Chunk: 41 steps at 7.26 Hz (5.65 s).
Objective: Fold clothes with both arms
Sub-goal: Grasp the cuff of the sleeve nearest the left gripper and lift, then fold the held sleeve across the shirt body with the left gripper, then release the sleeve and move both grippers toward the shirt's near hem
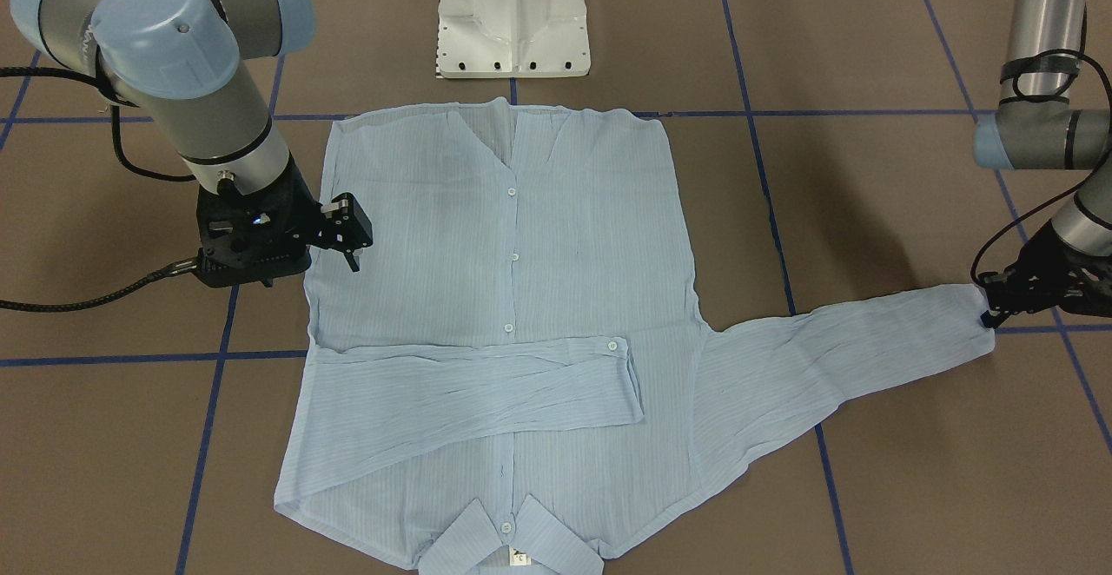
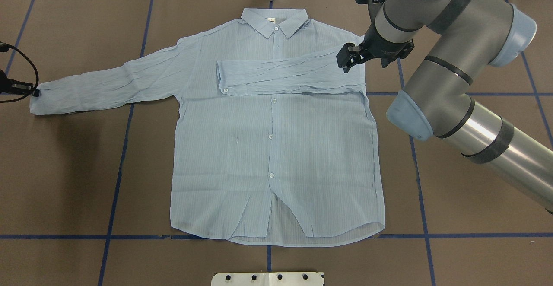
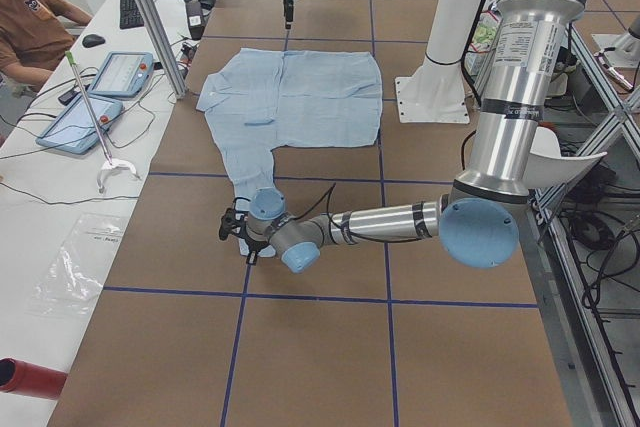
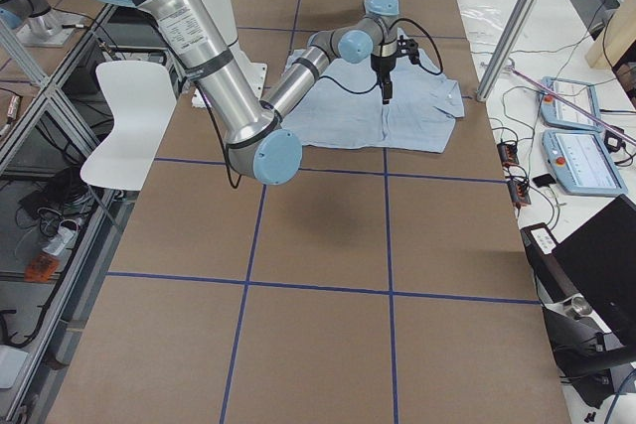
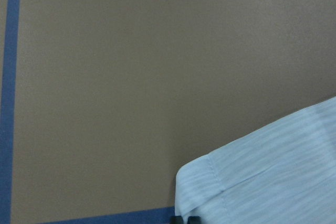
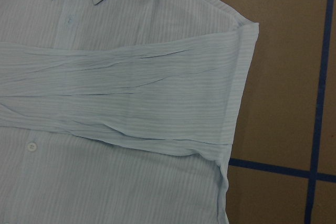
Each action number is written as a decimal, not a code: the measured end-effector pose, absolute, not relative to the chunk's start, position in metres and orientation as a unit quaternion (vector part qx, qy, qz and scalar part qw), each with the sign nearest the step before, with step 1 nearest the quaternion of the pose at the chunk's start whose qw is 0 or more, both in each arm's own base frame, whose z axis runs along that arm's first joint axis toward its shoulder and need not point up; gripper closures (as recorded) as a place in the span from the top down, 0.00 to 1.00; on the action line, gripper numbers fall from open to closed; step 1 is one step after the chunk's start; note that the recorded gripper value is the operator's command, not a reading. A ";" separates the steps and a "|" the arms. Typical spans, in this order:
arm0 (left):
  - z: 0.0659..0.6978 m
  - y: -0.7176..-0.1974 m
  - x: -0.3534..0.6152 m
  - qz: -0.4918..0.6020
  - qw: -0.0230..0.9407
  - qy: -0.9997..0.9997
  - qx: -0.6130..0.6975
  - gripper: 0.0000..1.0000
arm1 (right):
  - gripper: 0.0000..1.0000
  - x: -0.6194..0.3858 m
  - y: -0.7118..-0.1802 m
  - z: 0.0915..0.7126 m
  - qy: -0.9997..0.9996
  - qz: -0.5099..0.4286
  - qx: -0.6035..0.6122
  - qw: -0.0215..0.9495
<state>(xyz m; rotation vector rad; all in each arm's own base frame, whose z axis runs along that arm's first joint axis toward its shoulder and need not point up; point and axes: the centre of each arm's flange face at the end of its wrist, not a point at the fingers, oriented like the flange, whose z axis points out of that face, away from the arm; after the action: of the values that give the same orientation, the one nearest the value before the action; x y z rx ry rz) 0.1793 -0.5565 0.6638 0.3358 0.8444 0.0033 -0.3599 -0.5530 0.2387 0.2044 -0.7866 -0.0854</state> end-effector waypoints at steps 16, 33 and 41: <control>0.059 -0.642 0.370 -0.164 0.808 0.565 0.006 0.00 | 1.00 -0.228 -0.525 0.420 -0.333 -0.057 0.034 0.941; 0.092 -0.583 0.628 -0.155 0.773 0.610 0.079 1.00 | 1.00 -0.236 -0.529 0.403 -0.365 -0.052 0.068 0.927; 0.288 -0.458 0.317 -0.038 0.870 0.464 0.160 1.00 | 1.00 -0.389 -0.359 0.332 -0.386 0.025 0.053 0.921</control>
<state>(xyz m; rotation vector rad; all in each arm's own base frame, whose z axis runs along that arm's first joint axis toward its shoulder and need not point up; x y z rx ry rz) 0.3174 -0.4584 0.2880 0.3356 0.9701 -0.0800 -0.3890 -0.3592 0.3321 0.1081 -0.7936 0.0511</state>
